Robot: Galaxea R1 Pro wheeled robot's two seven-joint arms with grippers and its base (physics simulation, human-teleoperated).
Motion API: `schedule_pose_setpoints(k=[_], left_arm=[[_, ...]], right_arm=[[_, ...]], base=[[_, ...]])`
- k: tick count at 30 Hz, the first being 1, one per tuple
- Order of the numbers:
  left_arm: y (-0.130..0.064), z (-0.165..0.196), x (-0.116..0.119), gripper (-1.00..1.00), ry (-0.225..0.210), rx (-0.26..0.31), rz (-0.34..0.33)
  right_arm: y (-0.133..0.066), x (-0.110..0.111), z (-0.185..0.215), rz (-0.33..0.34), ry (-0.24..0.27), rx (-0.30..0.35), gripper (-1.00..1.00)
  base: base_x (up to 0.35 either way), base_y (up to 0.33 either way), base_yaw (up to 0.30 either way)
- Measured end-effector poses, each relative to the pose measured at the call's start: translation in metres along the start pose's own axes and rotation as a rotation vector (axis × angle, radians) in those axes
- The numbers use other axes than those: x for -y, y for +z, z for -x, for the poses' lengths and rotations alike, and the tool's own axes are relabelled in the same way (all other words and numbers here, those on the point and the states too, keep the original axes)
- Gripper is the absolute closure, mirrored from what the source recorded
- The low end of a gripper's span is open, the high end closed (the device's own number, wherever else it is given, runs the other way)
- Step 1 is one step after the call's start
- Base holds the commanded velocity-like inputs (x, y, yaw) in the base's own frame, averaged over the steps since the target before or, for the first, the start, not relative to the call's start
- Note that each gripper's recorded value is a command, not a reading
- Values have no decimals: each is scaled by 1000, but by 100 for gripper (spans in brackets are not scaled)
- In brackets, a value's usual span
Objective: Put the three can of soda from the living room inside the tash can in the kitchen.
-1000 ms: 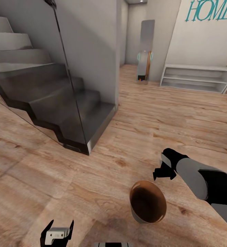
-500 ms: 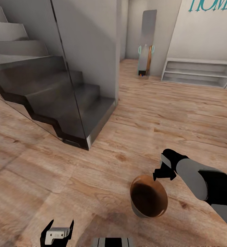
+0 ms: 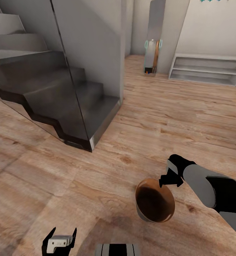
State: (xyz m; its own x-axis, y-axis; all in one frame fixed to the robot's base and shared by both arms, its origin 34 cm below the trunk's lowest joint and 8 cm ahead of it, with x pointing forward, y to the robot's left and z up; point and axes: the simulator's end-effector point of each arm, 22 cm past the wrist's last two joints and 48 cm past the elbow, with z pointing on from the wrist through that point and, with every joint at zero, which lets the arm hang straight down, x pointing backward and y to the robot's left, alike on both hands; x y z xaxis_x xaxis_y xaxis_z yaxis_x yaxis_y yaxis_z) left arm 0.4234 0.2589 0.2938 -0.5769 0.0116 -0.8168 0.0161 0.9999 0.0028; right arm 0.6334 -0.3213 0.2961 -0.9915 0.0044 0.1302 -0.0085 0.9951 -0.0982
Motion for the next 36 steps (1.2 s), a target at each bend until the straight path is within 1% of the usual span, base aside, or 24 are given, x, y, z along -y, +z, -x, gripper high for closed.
schedule_pose_setpoints(k=[6, 11, 16, 26, 35, 36], left_arm=[[0, 0, 0, -100, 0, -1, 1], [1, -10, 0, -100, 0, -23, 0], [1, -21, 0, -100, -1, -50, 1], [1, -44, 0, -100, -1, -106, 0], [1, -45, 0, -100, -1, -108, 0], [1, -45, 0, -100, -1, -108, 0]], right_arm=[[1, 0, -1, 0, 0, -2, -100], [16, -1, -5, 0, -3, -25, -100], [32, -3, -6, 1, -6, -31, -100], [65, -6, -15, 0, -11, -81, -100], [67, -6, -15, 0, -11, -81, -100], [67, -6, -15, 1, -11, -81, 100]], base=[[0, 0, 0], [0, 0, 0], [0, 0, 0], [0, 0, 0], [0, 0, 0], [0, 0, 0]])
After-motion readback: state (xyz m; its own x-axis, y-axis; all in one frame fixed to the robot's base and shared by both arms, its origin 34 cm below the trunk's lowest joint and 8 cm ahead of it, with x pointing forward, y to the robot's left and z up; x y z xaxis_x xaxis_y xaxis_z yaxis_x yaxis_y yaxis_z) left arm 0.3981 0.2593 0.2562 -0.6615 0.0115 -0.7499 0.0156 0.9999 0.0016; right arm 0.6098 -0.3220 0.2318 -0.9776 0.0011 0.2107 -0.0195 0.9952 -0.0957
